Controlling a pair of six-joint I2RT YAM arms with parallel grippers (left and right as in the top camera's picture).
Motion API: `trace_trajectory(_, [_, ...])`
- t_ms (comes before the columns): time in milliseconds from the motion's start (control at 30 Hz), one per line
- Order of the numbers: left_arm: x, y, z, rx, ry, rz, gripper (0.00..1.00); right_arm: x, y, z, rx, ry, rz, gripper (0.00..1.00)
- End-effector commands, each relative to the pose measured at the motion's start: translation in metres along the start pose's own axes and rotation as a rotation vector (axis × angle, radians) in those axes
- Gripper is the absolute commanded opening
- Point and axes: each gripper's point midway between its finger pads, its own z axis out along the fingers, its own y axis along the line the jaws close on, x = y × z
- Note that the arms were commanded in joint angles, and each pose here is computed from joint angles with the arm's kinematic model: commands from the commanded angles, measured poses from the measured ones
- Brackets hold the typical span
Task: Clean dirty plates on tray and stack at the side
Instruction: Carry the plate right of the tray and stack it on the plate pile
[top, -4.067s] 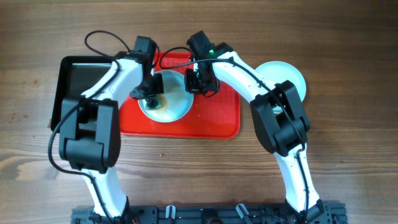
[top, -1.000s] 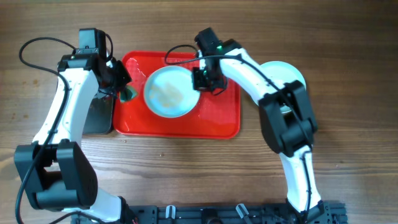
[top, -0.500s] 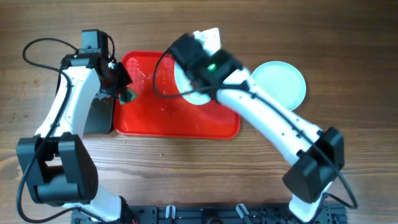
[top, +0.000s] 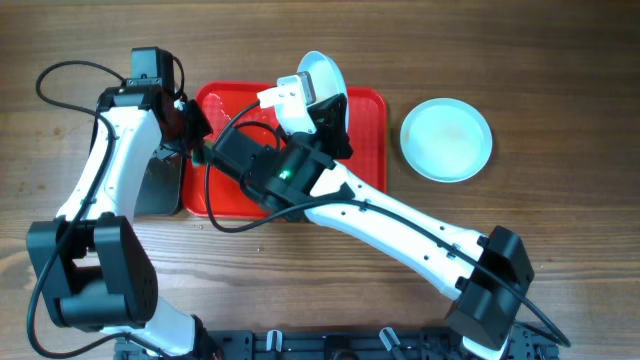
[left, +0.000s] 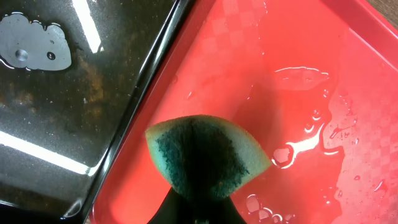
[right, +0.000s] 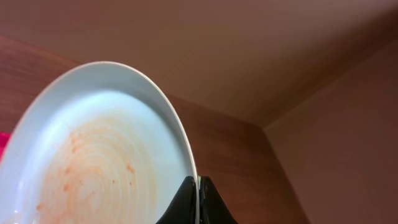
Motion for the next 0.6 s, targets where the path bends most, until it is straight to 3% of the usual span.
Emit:
trace_trajectory(0, [0.0, 0.005, 0.005, -0.018, 0.005, 0.004, 0.04, -0.008, -0.012, 0.0, 0.082, -0.055, 0.02, 0.04])
trace_trajectory(133, [-0.001, 0.004, 0.005, -0.016, 0.0, 0.004, 0.04, -0.009, -0.008, 0.0, 0.067, -0.048, -0.02, 0.04])
trace_trajectory(233, [-0.001, 0.004, 0.005, -0.015, -0.002, 0.001, 0.04, 0.014, 0.032, 0.006, -0.173, 0.099, -0.053, 0.04])
trace_trajectory(300, [-0.001, 0.004, 0.005, -0.015, -0.001, 0.001, 0.04, 0.04, 0.065, 0.014, -0.415, 0.279, -0.023, 0.04])
trace_trajectory(567, [-0.001, 0.004, 0.005, -0.015, -0.001, 0.001, 0.04, 0.092, 0.094, 0.061, -0.89, 0.682, 0.095, 0.04])
